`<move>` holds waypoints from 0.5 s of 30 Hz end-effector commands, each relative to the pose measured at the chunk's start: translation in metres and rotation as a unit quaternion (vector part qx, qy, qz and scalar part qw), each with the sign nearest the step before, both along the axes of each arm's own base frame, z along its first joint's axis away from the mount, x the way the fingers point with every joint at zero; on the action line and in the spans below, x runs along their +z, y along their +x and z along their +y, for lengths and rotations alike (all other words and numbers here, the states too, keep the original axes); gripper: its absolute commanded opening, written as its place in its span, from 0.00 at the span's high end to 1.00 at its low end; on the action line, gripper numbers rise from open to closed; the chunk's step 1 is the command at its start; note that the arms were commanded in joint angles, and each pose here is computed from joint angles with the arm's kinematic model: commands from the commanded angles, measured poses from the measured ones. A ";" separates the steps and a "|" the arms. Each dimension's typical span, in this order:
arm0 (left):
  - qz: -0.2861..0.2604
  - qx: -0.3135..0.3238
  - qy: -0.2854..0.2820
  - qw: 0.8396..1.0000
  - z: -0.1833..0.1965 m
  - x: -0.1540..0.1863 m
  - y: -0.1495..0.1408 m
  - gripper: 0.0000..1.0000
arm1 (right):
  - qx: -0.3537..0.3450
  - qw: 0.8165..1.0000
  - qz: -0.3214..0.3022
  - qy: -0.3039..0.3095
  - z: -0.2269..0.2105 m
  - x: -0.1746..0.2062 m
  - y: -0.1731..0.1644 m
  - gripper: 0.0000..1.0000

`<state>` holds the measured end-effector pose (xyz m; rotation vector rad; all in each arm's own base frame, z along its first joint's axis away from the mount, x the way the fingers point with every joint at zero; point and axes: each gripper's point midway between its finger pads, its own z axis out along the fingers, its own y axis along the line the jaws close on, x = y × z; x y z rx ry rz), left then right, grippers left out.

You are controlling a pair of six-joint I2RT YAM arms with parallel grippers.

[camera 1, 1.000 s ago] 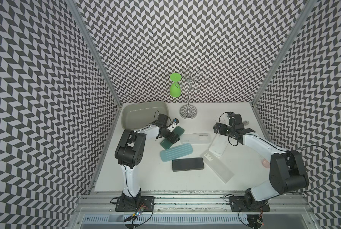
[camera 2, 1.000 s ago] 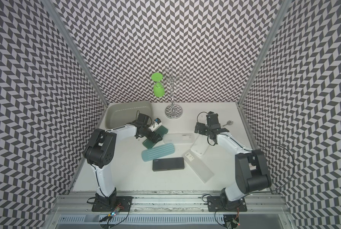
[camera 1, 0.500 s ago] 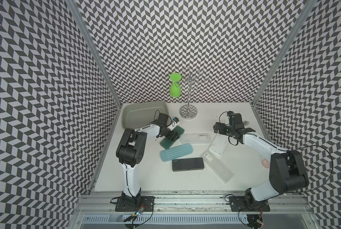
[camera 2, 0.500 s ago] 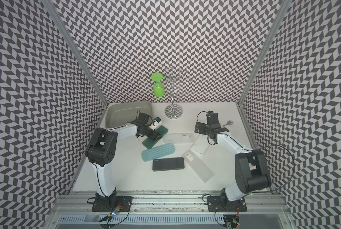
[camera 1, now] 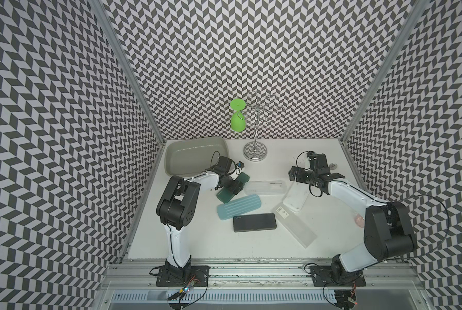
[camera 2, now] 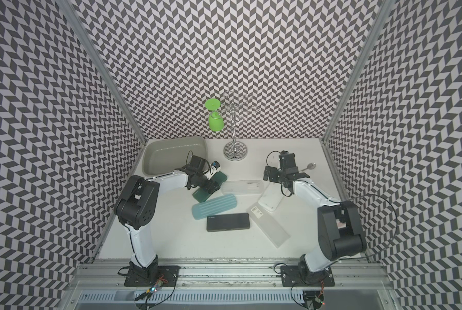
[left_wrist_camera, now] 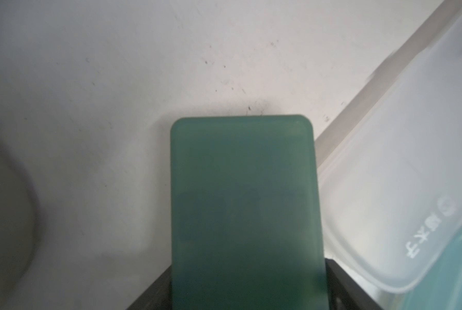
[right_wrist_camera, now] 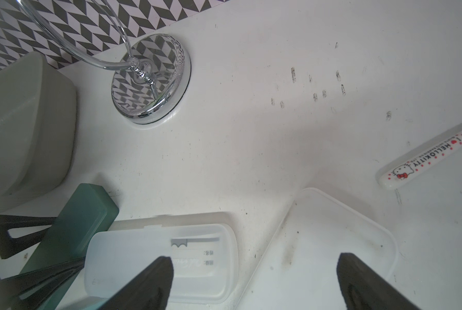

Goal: Put the pencil case into the storage box
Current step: Pick up the pencil case from the center of the board.

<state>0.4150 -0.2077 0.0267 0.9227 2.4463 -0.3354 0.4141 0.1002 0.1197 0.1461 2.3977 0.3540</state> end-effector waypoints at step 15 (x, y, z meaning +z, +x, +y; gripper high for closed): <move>0.011 0.050 0.046 0.998 0.018 0.052 0.014 0.43 | 0.012 0.999 -0.029 -0.006 0.002 0.018 0.007 0.00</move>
